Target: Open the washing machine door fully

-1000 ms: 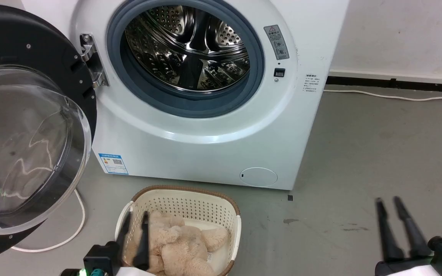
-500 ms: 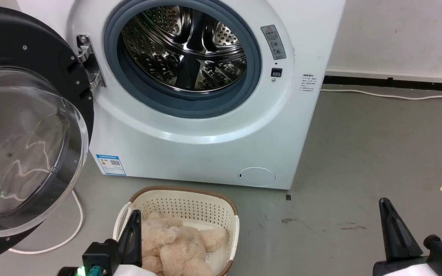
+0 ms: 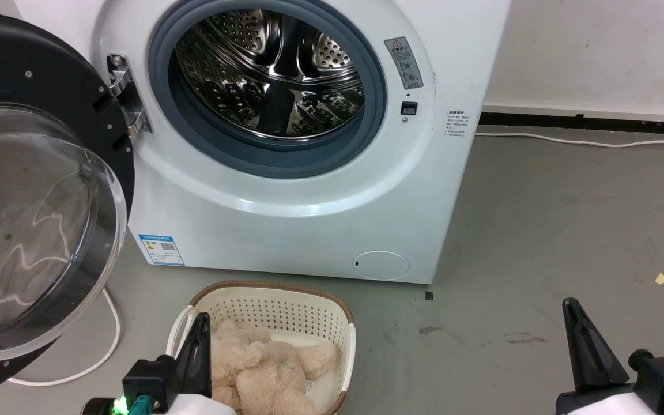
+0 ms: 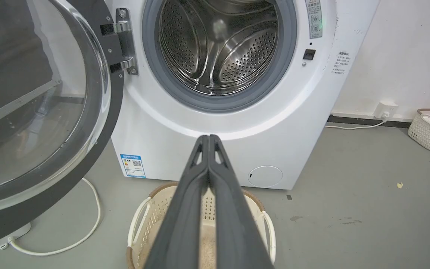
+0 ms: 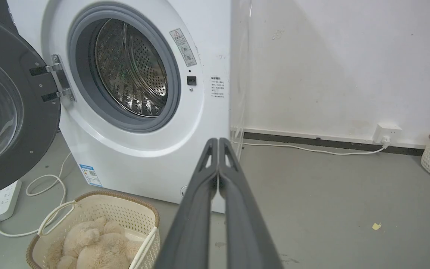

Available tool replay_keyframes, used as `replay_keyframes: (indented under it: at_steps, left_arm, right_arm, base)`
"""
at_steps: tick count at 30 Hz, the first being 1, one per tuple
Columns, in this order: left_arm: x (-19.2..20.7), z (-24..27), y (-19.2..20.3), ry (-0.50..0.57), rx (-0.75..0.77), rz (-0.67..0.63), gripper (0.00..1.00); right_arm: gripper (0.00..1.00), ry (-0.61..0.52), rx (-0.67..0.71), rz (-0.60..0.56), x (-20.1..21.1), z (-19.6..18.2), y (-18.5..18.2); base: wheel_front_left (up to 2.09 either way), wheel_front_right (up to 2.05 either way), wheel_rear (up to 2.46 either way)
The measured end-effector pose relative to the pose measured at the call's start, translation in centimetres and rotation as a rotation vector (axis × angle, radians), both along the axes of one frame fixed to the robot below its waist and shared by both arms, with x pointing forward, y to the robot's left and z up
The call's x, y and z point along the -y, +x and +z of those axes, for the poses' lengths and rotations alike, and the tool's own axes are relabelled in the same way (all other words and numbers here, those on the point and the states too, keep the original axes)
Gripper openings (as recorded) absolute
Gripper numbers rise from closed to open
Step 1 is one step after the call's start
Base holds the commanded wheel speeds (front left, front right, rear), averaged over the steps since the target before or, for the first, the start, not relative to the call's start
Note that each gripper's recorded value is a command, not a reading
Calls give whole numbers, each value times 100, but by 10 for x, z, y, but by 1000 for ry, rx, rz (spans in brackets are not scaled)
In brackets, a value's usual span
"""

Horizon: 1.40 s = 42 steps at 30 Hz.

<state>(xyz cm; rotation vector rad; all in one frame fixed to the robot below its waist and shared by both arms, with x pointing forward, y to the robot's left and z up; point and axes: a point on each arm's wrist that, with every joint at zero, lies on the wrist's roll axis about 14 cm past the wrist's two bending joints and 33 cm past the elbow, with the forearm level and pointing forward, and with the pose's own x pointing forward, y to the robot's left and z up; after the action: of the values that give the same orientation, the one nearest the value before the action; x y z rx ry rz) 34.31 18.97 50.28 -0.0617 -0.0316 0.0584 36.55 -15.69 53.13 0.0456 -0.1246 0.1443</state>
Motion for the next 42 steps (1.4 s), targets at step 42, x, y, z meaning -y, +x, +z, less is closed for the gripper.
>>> replay_keyframes:
  at_steps: [42]
  left_arm:
    - [8, 9, 14, 45, -24, -37, 0]
  right_arm:
    - [0, -49, -64, -7, 1, -4, 2]
  base:
    - [0, 0, 0]
